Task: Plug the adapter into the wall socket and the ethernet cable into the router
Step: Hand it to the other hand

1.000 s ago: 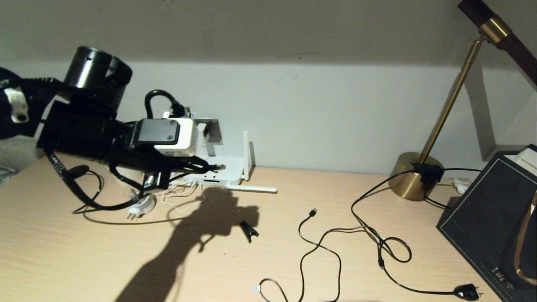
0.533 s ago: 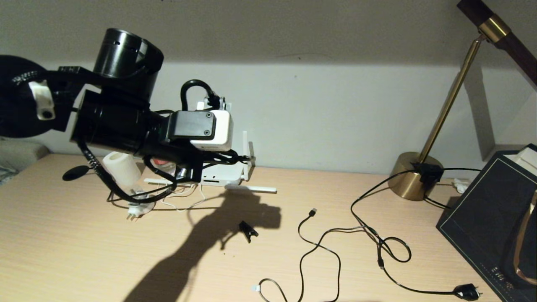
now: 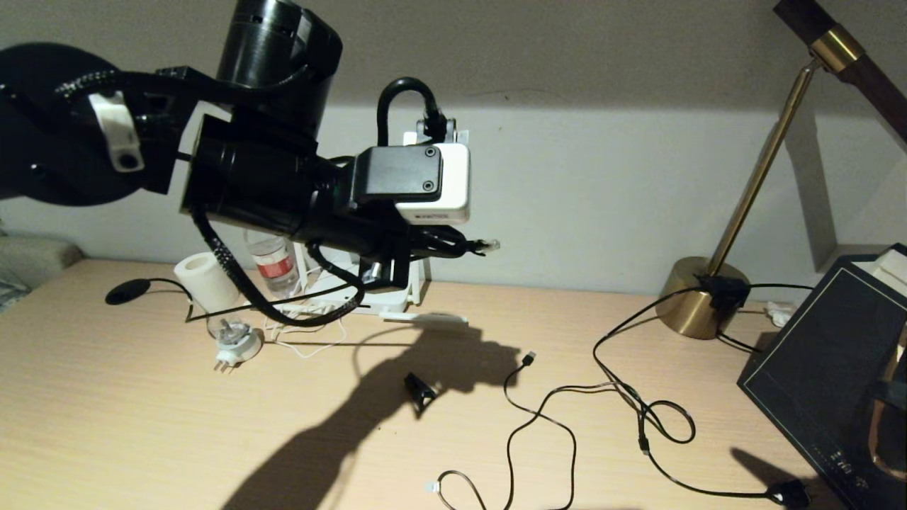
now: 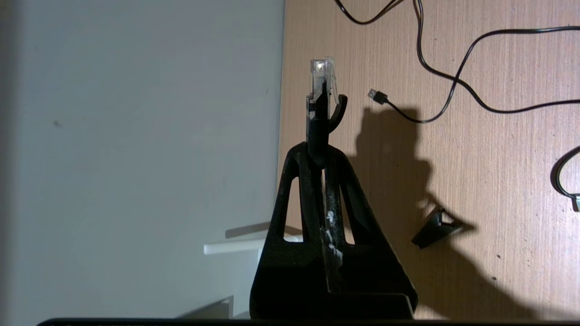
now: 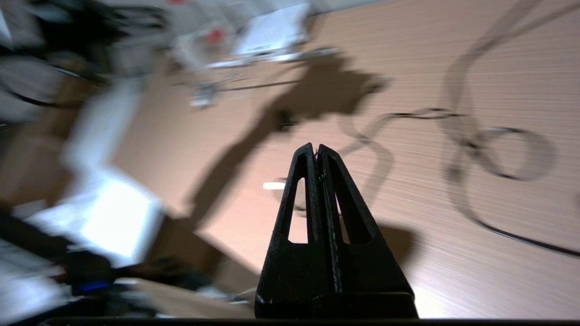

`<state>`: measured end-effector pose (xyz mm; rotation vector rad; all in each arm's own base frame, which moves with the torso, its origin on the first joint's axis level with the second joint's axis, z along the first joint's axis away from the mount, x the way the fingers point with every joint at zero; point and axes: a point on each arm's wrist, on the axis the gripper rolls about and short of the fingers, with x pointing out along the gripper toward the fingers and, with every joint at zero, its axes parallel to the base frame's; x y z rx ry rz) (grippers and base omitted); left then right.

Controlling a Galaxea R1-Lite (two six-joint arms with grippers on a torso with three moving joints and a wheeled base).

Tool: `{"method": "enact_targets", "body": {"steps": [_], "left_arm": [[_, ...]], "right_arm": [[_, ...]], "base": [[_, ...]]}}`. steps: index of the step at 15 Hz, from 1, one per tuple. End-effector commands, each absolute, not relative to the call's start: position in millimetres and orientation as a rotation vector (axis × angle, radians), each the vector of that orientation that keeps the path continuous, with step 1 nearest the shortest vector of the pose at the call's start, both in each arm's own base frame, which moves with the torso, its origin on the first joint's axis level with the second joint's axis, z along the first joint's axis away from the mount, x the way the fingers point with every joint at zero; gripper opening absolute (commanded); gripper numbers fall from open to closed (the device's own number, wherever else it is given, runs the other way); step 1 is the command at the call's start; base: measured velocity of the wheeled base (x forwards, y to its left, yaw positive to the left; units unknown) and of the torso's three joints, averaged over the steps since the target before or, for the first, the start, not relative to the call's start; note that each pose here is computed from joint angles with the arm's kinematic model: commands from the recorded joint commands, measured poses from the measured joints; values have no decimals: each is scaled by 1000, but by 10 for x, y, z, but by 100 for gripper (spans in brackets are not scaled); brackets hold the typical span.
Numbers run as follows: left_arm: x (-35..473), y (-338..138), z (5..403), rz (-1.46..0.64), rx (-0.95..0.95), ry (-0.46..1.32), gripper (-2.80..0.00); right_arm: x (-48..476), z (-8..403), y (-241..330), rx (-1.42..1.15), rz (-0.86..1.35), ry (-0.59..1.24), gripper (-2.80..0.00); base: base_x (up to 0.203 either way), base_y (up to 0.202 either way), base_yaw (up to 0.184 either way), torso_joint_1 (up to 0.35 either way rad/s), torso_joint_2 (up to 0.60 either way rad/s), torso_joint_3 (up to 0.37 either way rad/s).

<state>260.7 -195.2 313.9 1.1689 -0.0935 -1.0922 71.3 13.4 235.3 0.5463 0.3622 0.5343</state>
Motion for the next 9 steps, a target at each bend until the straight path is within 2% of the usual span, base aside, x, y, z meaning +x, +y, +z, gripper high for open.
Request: {"method": "enact_targets", "body": {"steps": [1,5,6,7,9], "left_arm": [[2619,-2030,3121,-1106,1177,-116,-280],[2688,-2138,3198,-1094,1174,-162,-280],[2712,-2184,3212,-1096,1172,-174,-280],[2702,-2251,3219,-1109,1171,-187,-280],[2684,-2315,3228,-1118,1173,-200,-280]], "right_arm": [[1479,2444,205,671,637,538,-280],[1949,2776,539,756,827,605,-280],[2020,2798,604,760,846,617,-167],[2065,2813,637,764,855,624,0],[2126,2812,694,767,870,641,0]], "base": [[0,0,0,0,0,0],[0,0,0,0,0,0],[0,0,0,0,0,0],[0,0,0,0,0,0],[0,0,0,0,0,0]]}}
